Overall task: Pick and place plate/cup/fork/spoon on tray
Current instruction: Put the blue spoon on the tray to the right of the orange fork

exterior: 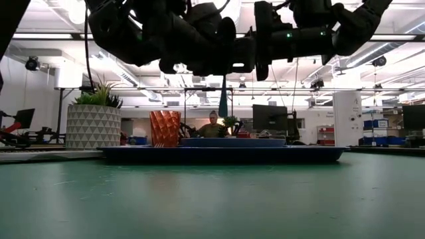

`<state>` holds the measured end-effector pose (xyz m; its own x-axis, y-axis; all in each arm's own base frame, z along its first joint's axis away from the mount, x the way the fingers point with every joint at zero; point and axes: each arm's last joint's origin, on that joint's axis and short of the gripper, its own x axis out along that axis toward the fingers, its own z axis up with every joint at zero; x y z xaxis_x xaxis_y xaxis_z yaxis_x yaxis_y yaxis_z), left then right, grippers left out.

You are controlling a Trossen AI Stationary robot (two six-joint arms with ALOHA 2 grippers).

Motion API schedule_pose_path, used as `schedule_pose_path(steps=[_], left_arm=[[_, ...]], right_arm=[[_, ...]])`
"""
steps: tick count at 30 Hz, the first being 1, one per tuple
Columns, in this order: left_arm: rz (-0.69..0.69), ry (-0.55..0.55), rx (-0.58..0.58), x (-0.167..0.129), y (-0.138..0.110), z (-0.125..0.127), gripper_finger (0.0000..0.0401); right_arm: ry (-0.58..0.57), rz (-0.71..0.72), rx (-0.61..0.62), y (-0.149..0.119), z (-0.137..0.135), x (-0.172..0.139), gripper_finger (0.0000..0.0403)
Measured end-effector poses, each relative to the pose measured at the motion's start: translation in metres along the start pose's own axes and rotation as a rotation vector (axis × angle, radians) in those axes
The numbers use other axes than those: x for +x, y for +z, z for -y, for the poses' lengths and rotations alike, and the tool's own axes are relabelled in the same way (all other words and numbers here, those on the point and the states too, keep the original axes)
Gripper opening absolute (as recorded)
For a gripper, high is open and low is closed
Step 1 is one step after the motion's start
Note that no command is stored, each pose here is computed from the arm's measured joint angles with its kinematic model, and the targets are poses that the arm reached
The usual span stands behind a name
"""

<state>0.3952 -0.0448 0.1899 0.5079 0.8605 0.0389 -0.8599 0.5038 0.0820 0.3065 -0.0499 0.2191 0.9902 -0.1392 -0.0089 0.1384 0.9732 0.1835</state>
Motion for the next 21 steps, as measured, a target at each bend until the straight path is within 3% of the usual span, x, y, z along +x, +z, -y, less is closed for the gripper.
schedule_pose_path(steps=[12, 21], left_arm=[[0.001, -0.023, 0.002, -0.01, 0.008, 0.0, 0.0001], [-0.044, -0.055, -0.043, -0.019, 0.018, -0.004, 0.0001]], right_arm=[[0.009, -0.006, -0.005, 0.0, 0.0, 0.0, 0.0017], [-0.008, -0.02, 0.026, -0.002, 0.001, 0.0, 0.01]])
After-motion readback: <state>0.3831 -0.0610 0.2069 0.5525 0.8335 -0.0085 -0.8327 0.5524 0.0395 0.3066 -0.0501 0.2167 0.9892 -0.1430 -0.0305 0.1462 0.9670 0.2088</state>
